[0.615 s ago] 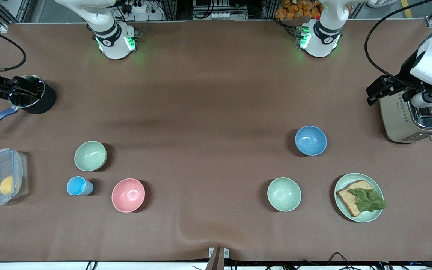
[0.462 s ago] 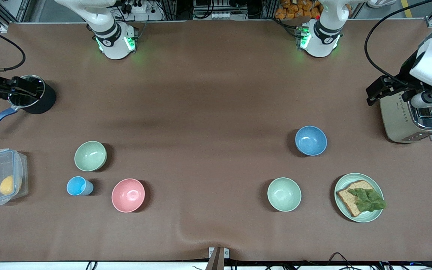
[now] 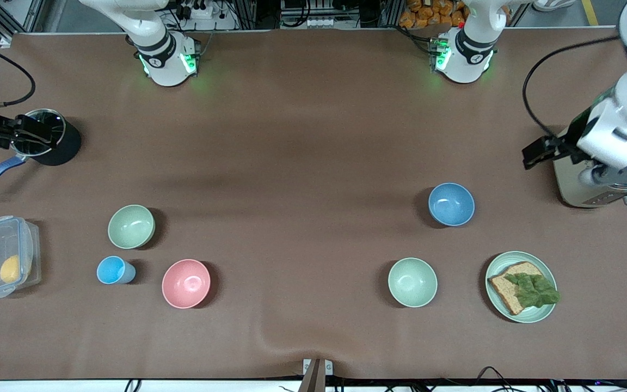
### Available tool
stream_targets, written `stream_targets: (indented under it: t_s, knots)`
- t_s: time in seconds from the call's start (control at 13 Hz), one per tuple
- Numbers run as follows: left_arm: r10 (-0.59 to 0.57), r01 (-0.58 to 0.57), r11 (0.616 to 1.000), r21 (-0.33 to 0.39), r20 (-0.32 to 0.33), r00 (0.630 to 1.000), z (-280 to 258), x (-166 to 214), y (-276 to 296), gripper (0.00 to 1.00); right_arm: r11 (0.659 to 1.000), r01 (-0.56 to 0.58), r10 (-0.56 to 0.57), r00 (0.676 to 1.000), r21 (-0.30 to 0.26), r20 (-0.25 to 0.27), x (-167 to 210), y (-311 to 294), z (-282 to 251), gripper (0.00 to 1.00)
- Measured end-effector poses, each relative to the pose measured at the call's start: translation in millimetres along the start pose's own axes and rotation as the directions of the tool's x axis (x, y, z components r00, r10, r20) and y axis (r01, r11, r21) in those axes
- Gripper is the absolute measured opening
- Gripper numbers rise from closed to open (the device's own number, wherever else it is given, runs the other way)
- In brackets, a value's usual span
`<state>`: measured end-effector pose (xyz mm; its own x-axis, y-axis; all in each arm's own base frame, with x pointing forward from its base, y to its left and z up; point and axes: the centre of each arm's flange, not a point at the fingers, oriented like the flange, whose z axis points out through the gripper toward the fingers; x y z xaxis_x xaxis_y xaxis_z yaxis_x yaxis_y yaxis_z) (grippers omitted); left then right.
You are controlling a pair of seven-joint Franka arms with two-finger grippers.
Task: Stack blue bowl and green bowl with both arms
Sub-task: 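Reach the left gripper to the blue bowl while the right gripper reaches the green bowl, then grasp the blue bowl with the left gripper while the right gripper grasps the green bowl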
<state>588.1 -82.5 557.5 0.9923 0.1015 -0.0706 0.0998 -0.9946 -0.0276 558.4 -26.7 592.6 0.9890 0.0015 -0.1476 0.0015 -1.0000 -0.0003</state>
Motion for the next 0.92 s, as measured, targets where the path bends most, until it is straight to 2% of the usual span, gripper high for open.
stream_targets:
  t_s: [0.15, 0.31, 0.46, 0.69, 0.92]
  knots:
    - [0.003, -0.003, 1.0, -0.005, 0.016, 1.0, 60, 13, 4, 1.0, 1.0, -0.005, 0.004, 0.997, 0.013, 0.076, 26, 3, 44, 1.0]
    - [-0.003, 0.003, 1.0, -0.011, 0.007, 1.0, 116, 14, 0, 1.0, 0.998, -0.003, -0.005, 0.989, 0.056, 0.148, 65, 10, 113, 1.0]
    - [-0.008, 0.008, 1.0, -0.02, -0.008, 1.0, 168, 8, -4, 1.0, 0.997, 0.006, -0.021, 0.978, 0.073, 0.21, 96, 14, 182, 1.0]
    - [-0.02, 0.02, 0.999, -0.037, -0.002, 1.0, 251, -6, -13, 1.0, 0.996, 0.014, -0.035, 0.967, 0.085, 0.253, 119, 13, 248, 1.0]
    - [-0.024, 0.026, 0.998, -0.053, 0.029, 0.999, 303, -8, -14, 1.0, 0.996, 0.015, -0.04, 0.961, 0.093, 0.273, 130, 13, 290, 1.0]
